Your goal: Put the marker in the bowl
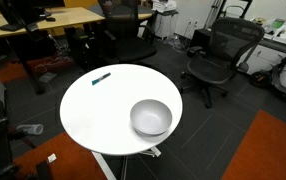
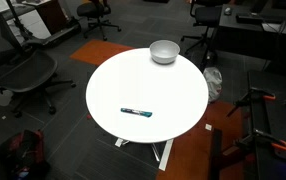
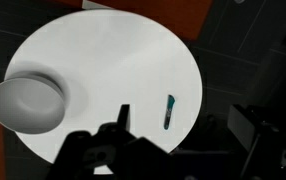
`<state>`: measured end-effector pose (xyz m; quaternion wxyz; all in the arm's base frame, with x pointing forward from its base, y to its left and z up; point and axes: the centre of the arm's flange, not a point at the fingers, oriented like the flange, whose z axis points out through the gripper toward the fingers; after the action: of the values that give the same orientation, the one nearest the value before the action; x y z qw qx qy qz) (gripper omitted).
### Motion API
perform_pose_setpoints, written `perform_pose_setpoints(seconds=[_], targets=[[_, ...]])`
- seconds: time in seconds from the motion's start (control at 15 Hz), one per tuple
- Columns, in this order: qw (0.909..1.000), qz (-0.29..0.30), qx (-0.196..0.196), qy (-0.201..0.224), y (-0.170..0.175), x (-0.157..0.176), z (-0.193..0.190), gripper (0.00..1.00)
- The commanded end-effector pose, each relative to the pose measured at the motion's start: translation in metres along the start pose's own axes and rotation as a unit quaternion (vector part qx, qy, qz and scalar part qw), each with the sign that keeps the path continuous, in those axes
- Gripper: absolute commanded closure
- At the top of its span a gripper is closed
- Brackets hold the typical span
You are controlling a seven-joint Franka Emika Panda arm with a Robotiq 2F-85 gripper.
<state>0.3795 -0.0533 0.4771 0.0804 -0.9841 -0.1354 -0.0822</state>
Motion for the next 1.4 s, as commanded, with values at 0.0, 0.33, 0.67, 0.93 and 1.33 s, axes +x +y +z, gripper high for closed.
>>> perform_pose_setpoints(seconds=[0.0, 0.33, 0.67, 0.93, 1.33], targets=[[1.0, 0.0, 0.0, 0.0, 0.0, 0.0, 0.0, 0.0], [1.0, 0.0, 0.0, 0.0, 0.0, 0.0, 0.0, 0.0], [0.9996, -0.012, -0.023, -0.007, -0.017, 0.021, 0.03, 0.0], [0.9989, -0.031, -0.032, -0.016, -0.035, 0.038, 0.078, 0.0], [0.998, -0.046, -0.04, 0.014, -0.056, 0.072, 0.153, 0.0]])
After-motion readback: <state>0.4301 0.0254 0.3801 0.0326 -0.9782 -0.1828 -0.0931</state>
